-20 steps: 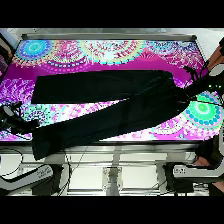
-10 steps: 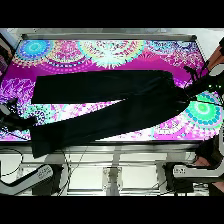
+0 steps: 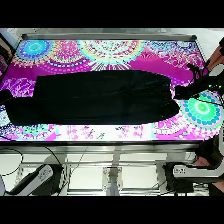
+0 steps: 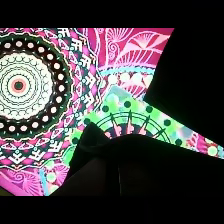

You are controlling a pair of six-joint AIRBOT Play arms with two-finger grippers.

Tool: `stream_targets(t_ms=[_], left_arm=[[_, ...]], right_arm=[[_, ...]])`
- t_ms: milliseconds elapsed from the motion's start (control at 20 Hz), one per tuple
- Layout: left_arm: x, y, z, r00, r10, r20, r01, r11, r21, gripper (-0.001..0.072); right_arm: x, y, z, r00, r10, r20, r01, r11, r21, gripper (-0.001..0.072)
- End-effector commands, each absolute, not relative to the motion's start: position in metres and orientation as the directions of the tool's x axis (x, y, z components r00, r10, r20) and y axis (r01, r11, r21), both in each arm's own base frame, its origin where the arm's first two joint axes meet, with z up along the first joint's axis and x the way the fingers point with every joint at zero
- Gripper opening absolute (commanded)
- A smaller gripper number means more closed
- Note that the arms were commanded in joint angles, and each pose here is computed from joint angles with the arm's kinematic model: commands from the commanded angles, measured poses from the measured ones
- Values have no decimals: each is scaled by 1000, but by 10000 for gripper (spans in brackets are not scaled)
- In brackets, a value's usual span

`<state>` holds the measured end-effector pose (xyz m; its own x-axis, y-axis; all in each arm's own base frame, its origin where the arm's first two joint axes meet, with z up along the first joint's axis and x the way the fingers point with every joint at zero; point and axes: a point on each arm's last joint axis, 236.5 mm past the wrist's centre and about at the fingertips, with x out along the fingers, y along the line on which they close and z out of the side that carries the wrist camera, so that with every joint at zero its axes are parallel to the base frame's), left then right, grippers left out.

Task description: Fold the clothes and pants, and hang the long-sleeved shirts on hangers.

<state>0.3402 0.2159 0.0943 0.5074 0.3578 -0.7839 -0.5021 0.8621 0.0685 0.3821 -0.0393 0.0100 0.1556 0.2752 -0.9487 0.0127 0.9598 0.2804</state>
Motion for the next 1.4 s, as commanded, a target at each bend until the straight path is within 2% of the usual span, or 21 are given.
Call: stream_targets(t_ms=[0, 100, 150, 200, 250, 350, 400, 500, 750, 850, 950, 1150, 1300, 1350], left_arm=[[337, 218, 101, 504, 365, -783, -525, 849, 58, 39], [337, 219, 99, 500, 365, -785, -537, 842, 49, 39], [338, 220, 97, 499, 363, -787, -537, 842, 49, 39], [339, 220, 94, 493, 360, -792, -536, 843, 49, 39], [340, 221, 89, 485, 355, -799, -536, 843, 49, 39], [342, 222, 78, 465, 343, -816, -535, 843, 49, 39], [343, 222, 72, 455, 337, -824, -534, 844, 49, 40], [344, 223, 60, 434, 324, -840, -533, 844, 50, 39], [347, 224, 36, 393, 295, -871, -531, 846, 47, 40], [347, 224, 32, 386, 290, -876, -531, 846, 47, 40], [347, 224, 29, 381, 288, -878, -550, 834, 35, 40], [344, 223, 27, 367, 280, -887, -564, 825, 27, 40], [342, 221, 25, 356, 274, -893, -565, 825, 28, 40], [341, 221, 25, 354, 273, -894, -565, 825, 28, 40]], right_arm=[[392, -47, 9, 196, 245, -950, 13, 968, 252, 16], [393, -53, 7, 196, 222, -955, 0, 974, 226, 39], [394, -56, 4, 196, 209, -958, -26, 978, 208, 108], [394, -58, 0, 191, 201, -961, -54, 980, 194, 212], [396, -60, -3, 188, 196, -962, -87, 979, 183, 268], [401, -67, -13, 189, 174, -967, -143, 979, 148, 273], [404, -72, -20, 191, 154, -970, -154, 980, 125, 334], [409, -86, -33, 185, 108, -977, -161, 984, 78, 377], [392, -101, -74, 65, 138, -988, -138, 982, 128, 377], [374, -89, -86, -28, 205, -978, -164, 964, 207, 376], [356, -64, -90, -117, 318, -941, -185, 924, 335, 373], [312, -46, -86, -293, 394, -871, -155, 879, 450, 366], [302, -44, -78, -326, 423, -845, -144, 861, 487, 363], [302, -43, -78, -326, 428, -843, -140, 860, 491, 329]])
